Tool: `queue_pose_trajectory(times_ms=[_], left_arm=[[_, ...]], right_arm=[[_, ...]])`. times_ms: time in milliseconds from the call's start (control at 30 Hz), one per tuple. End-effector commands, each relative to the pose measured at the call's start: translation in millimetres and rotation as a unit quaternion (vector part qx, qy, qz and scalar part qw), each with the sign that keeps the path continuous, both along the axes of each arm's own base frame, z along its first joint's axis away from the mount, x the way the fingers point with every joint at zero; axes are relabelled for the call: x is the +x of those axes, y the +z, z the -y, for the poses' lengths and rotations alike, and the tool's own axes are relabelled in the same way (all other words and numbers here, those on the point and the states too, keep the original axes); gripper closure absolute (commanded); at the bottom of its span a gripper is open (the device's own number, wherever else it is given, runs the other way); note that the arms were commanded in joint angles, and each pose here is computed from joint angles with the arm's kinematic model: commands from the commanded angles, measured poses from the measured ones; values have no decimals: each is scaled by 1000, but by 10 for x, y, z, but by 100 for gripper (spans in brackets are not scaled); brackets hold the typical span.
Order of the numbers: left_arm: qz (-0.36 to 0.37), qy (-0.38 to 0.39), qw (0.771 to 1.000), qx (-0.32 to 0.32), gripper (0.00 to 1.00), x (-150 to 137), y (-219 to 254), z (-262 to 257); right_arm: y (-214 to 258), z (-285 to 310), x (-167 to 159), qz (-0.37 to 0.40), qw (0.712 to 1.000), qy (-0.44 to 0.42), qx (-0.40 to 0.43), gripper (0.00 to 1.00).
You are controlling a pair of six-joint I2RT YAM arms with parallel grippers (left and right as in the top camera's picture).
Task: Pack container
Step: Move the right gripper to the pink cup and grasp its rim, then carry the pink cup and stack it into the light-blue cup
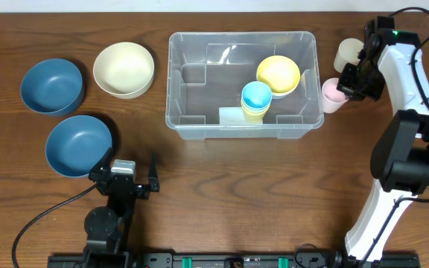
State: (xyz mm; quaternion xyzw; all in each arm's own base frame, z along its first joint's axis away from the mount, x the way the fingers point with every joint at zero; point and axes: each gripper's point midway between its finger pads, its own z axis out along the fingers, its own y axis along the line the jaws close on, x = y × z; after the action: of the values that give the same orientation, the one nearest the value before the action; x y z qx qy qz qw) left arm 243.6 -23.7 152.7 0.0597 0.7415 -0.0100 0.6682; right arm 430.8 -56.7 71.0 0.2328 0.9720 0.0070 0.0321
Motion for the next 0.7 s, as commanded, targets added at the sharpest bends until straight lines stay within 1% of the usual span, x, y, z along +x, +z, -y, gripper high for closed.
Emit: queue_pose_trajectory(times_ms=[0,200,367,500,667], left_arm=[[-24,8,1000,8,2,-5,-162,-32],[-24,8,1000,8,2,-5,-162,-32],[-24,7,1000,8,2,-5,-162,-31],[-24,8,1000,8,2,-5,-162,-32],[-24,8,1000,8,2,-5,-162,-32]], right_arm=[[615,26,2,69,998,0,-11,99],[1534,-38,-177,173,985,6,-25,99],[2099,-296,-347,246,968,43,-23,99],[2305,-730,-437,275,956,101,-6,99],[2258,-1295,-437,273,947,170,13,99]])
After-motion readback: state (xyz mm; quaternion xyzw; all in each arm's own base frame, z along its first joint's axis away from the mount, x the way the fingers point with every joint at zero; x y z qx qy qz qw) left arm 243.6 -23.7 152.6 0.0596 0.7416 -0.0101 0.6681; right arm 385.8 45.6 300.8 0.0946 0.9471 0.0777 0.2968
